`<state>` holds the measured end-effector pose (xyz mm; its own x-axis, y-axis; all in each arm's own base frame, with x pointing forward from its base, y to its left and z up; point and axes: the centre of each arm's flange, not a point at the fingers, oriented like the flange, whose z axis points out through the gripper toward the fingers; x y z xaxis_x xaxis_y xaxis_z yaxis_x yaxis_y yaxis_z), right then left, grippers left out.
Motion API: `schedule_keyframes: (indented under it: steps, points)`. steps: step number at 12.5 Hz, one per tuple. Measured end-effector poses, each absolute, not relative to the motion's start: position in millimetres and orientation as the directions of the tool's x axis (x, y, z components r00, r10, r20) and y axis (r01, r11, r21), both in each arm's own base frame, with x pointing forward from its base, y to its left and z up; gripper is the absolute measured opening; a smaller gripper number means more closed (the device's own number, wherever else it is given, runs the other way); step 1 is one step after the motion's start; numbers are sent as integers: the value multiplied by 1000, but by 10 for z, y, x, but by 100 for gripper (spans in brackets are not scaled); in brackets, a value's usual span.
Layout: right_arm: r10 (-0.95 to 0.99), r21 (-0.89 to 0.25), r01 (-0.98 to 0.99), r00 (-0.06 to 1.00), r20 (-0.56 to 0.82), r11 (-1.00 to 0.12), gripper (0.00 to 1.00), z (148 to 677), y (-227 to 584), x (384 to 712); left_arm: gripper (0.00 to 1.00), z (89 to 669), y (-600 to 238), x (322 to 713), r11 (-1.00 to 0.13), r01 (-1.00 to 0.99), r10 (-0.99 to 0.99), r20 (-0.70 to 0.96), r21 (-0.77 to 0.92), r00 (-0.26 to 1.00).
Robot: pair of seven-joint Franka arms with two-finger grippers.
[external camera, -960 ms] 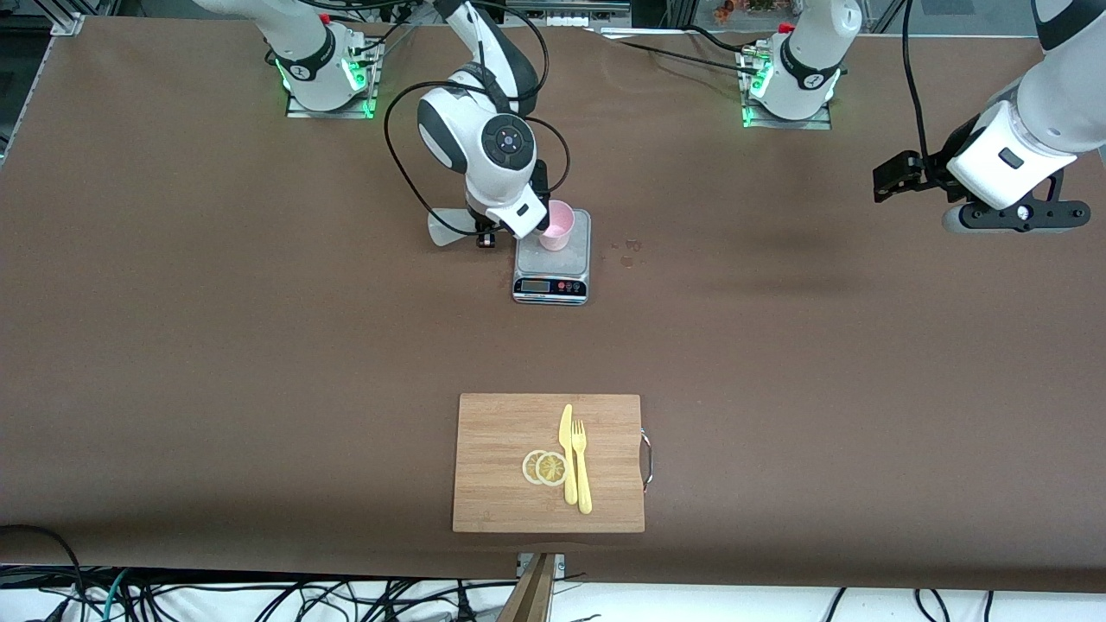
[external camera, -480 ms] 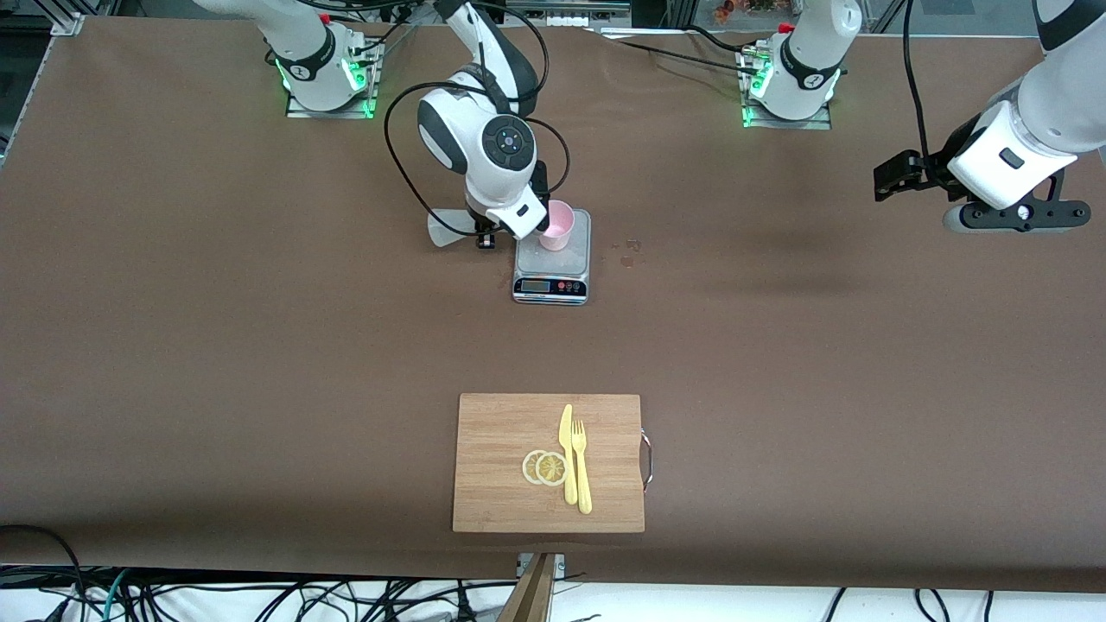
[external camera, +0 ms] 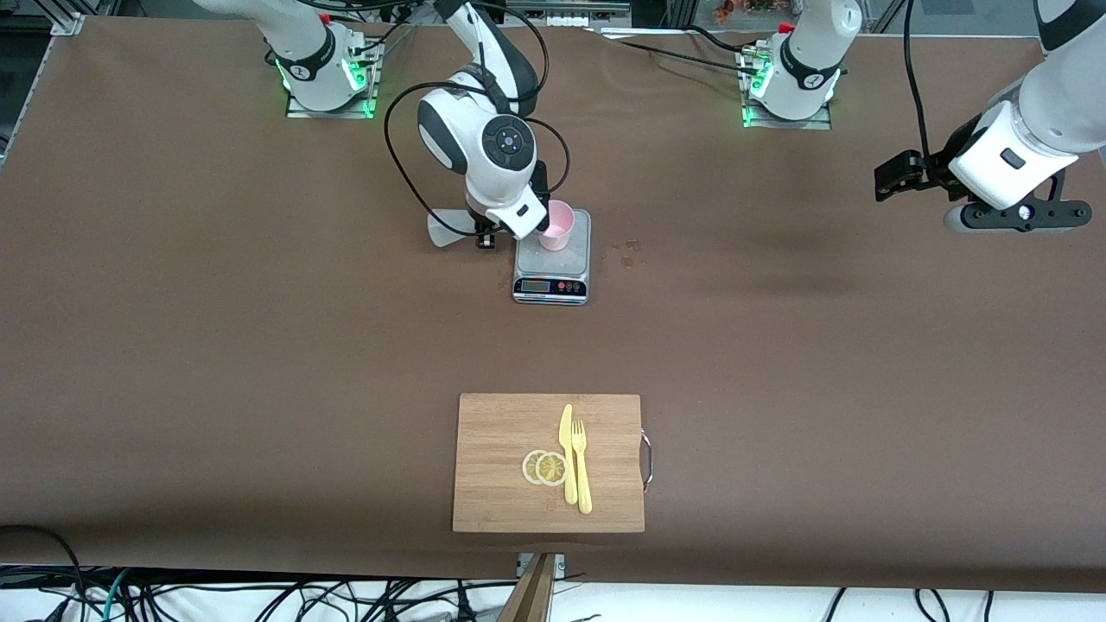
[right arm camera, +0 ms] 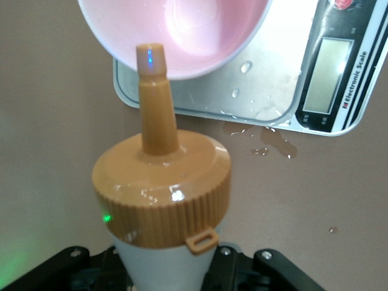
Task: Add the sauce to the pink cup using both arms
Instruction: 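Tilt the sauce bottle nozzle into the pink cup with the right gripper, then carry the sauce bottle away from the scale with the right gripper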
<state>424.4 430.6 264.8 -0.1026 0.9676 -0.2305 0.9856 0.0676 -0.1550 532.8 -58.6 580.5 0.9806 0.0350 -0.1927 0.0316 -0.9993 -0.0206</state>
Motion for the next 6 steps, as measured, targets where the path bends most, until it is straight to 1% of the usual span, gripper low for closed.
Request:
schedule_keyframes:
  steps: [6]
  points:
    - [968, -153, 986, -98, -230, 64, 31, 2653, 4294, 4263, 100, 5804, -596, 5326, -999, 30, 33, -193, -21, 981]
